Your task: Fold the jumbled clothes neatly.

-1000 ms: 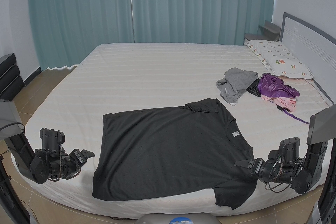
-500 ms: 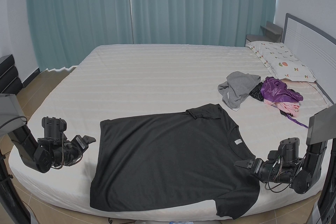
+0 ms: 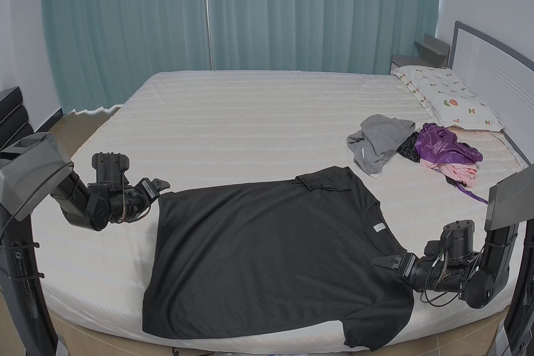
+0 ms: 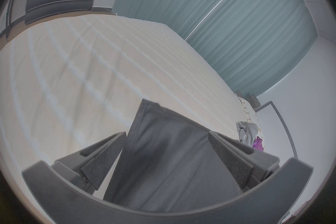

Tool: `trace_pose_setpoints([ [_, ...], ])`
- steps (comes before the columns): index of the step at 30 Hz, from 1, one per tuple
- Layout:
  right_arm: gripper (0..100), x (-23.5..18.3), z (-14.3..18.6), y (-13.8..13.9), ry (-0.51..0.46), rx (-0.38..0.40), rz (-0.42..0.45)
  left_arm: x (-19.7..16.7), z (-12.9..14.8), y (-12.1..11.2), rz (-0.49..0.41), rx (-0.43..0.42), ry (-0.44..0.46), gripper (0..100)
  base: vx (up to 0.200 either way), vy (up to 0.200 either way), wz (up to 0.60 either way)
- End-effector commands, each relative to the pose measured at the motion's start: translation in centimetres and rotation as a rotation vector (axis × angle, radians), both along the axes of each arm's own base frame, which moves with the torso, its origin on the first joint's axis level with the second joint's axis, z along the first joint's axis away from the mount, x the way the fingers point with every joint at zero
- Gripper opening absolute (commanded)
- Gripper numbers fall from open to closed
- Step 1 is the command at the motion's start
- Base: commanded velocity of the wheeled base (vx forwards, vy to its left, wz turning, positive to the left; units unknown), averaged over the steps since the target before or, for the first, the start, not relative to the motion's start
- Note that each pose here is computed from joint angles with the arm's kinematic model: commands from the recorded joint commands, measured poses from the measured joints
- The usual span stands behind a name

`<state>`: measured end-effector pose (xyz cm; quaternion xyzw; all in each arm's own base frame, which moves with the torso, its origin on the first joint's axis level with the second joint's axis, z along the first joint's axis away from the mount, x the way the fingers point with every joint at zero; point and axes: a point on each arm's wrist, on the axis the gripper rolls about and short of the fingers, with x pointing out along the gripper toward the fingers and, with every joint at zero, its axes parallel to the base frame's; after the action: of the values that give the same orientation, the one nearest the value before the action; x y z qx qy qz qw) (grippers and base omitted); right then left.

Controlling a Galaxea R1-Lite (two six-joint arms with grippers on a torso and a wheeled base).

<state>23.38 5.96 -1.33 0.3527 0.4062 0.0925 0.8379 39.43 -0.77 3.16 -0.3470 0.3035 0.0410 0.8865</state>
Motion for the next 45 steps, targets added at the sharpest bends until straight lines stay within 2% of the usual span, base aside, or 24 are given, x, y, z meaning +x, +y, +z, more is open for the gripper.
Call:
trace_pose_setpoints([
  [1, 100, 0.0, -0.4, 0.0, 0.014, -0.002, 0.002, 5.3, -2.9, 0.0, -0.044, 0.030, 0.060, 100, 0.000, 0.000, 0.00],
  [7, 100, 0.0, -0.4, 0.1, 0.015, -0.004, 0.004, 7.8, -5.0, -0.6, -0.065, 0.057, 0.063, 100, 0.000, 0.000, 0.00],
  [12, 100, 0.0, -0.7, 0.1, 0.025, -0.006, 0.004, 8.8, -6.7, -0.6, -0.044, 0.060, 0.072, 100, 0.000, 0.000, 0.00],
  [17, 100, 0.1, -1.2, 0.1, 0.035, -0.013, 0.006, 9.1, -6.2, 0.0, 0.001, 0.081, 0.053, 100, 0.000, 0.000, 0.00],
  [32, 100, 0.3, -2.2, 0.7, 0.015, -0.012, 0.022, 10.5, -6.4, 0.5, 0.015, 0.085, 0.014, 100, 0.000, 0.000, 0.00],
  [33, 100, 0.3, -2.1, 0.9, 0.011, -0.010, 0.027, 10.6, -6.5, 0.5, 0.016, 0.084, 0.011, 0, 0.000, 0.000, 0.00],
  [40, 100, 1.1, -1.4, 1.7, -0.082, 0.014, 0.048, 10.9, -6.5, 0.6, 0.032, 0.067, 0.002, 0, 0.000, 0.000, 0.00],
  [45, 100, 3.5, -1.5, 2.5, -0.158, 0.021, 0.049, 11.1, -6.0, 1.2, 0.049, 0.062, -0.013, 0, 0.000, 0.000, 0.00],
])
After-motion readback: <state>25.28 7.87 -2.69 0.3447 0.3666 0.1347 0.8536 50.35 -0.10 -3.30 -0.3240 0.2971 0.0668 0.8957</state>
